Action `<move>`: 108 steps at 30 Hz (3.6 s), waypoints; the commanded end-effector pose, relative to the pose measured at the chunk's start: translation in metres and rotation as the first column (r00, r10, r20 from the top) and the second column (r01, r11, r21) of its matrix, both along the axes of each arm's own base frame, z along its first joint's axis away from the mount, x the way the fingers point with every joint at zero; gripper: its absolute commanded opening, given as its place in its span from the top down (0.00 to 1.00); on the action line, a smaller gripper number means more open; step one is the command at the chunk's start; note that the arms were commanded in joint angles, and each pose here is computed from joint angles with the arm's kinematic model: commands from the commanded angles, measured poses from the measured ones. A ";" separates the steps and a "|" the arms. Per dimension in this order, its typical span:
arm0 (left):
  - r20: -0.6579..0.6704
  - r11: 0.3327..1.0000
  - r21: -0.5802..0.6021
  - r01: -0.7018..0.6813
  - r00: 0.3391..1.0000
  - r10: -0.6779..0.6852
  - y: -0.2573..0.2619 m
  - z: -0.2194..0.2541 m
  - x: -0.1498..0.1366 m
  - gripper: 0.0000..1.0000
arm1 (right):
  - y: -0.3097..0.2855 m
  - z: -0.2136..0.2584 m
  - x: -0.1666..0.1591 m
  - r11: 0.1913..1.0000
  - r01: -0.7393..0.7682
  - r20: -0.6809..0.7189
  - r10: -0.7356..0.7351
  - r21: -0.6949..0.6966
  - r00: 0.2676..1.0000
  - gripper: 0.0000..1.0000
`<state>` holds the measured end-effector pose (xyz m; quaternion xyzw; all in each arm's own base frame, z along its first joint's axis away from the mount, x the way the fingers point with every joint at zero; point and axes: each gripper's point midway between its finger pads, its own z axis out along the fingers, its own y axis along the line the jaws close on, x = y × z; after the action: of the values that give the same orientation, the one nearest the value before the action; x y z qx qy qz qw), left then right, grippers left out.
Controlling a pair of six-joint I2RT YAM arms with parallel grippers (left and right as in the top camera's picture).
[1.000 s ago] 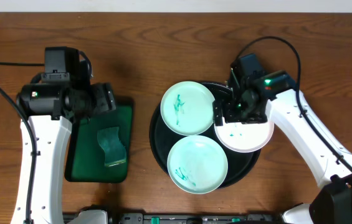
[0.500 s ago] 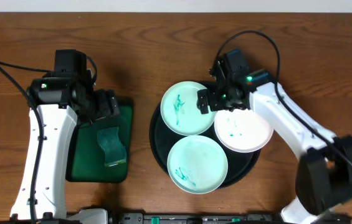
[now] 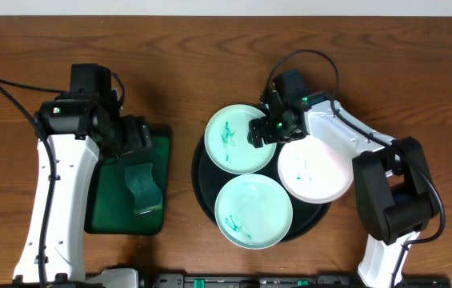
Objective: Clean dirty plates on tray and stack at the side
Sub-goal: 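Drag the pink plate rightward on the black tray with right gripper, then lower the left gripper onto the green sponge in the tray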
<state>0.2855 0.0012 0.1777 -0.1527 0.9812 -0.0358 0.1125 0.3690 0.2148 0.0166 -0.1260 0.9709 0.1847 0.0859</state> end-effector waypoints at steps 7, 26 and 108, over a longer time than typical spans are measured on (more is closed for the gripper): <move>0.002 1.000 0.011 -0.006 1.000 0.006 0.001 -0.001 0.000 0.17 | 0.002 -0.010 -0.003 1.000 -0.015 -0.019 0.015 0.005 1.000 0.17; 0.001 1.000 0.010 -0.006 1.000 0.006 0.001 -0.001 0.000 0.05 | -0.004 -0.012 -0.012 0.996 0.093 -0.101 -0.094 -0.011 0.990 0.95; -0.534 0.989 -0.143 0.034 0.839 -0.106 -0.013 -0.161 -0.010 0.73 | -0.076 -0.020 -0.005 0.962 0.237 -0.145 -0.256 -0.135 0.956 0.99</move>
<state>0.2719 0.0012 0.0177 -0.1417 0.9719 -0.0259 -0.1862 0.3646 0.1453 0.0058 0.0097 0.9895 0.1419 0.0254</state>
